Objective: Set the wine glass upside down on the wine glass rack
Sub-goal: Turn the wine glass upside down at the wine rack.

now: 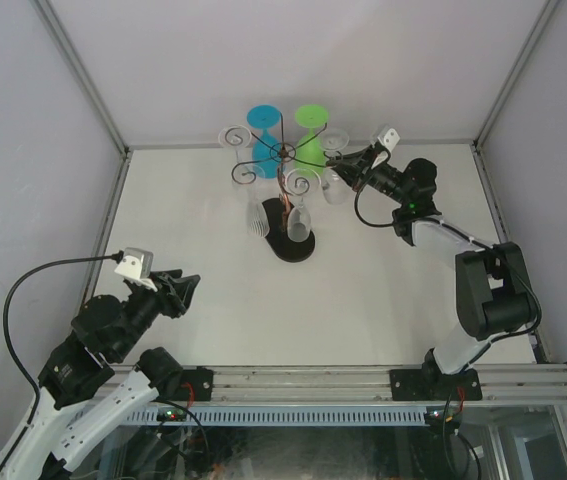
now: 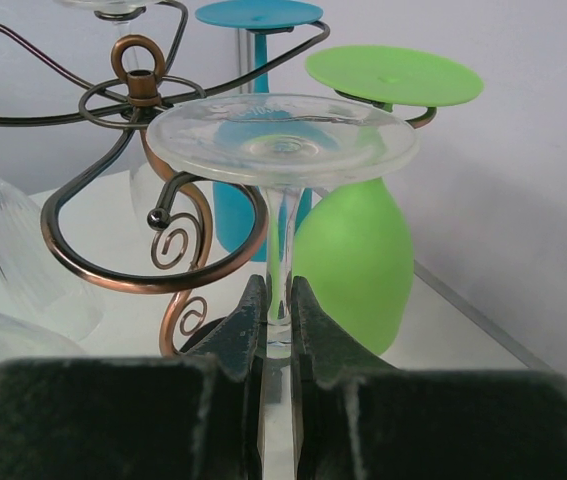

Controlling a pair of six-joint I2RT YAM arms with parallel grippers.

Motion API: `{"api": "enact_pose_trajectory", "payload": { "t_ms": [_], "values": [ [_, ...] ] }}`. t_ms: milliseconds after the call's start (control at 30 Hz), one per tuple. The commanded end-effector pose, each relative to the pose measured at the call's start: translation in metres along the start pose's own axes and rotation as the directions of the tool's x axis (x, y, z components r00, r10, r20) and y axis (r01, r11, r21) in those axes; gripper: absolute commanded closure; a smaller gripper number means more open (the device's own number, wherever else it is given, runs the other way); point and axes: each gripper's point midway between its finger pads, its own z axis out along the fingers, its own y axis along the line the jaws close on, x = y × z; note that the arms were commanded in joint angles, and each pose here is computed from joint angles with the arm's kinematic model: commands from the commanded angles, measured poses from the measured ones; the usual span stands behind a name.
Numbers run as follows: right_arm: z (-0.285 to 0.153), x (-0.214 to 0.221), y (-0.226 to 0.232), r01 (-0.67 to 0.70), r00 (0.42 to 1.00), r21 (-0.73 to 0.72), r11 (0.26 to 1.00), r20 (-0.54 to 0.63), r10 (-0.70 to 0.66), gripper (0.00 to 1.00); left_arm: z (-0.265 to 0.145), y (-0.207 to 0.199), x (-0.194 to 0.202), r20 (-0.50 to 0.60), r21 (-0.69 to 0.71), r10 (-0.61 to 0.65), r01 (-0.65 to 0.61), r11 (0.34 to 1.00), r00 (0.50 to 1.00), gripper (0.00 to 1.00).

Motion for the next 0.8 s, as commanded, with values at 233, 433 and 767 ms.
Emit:
{"api": "enact_pose_trajectory", "payload": {
  "t_ms": [233, 433, 767],
  "values": [
    [0.016, -0.045, 0.019, 0.058, 0.991, -0.121, 0.991, 0.130, -0.043, 1.00, 0.004, 0.001, -0.003, 0.031, -0.010, -0.016, 0.016, 1.000, 0.999, 0.51],
    [0.017, -0.042, 0.026, 0.028, 0.989, -0.166, 0.986, 0.149, -0.003, 1.00, 0.005, 0.001, -0.003, 0.029, -0.009, -0.014, 0.014, 1.000, 0.999, 0.51],
    [0.011, -0.047, 0.035, 0.009, 0.979, -0.191, 0.981, 0.201, 0.030, 1.00, 0.004, 0.002, -0.003, 0.033, -0.012, -0.015, 0.015, 1.000, 0.999, 0.51]
  ]
}}
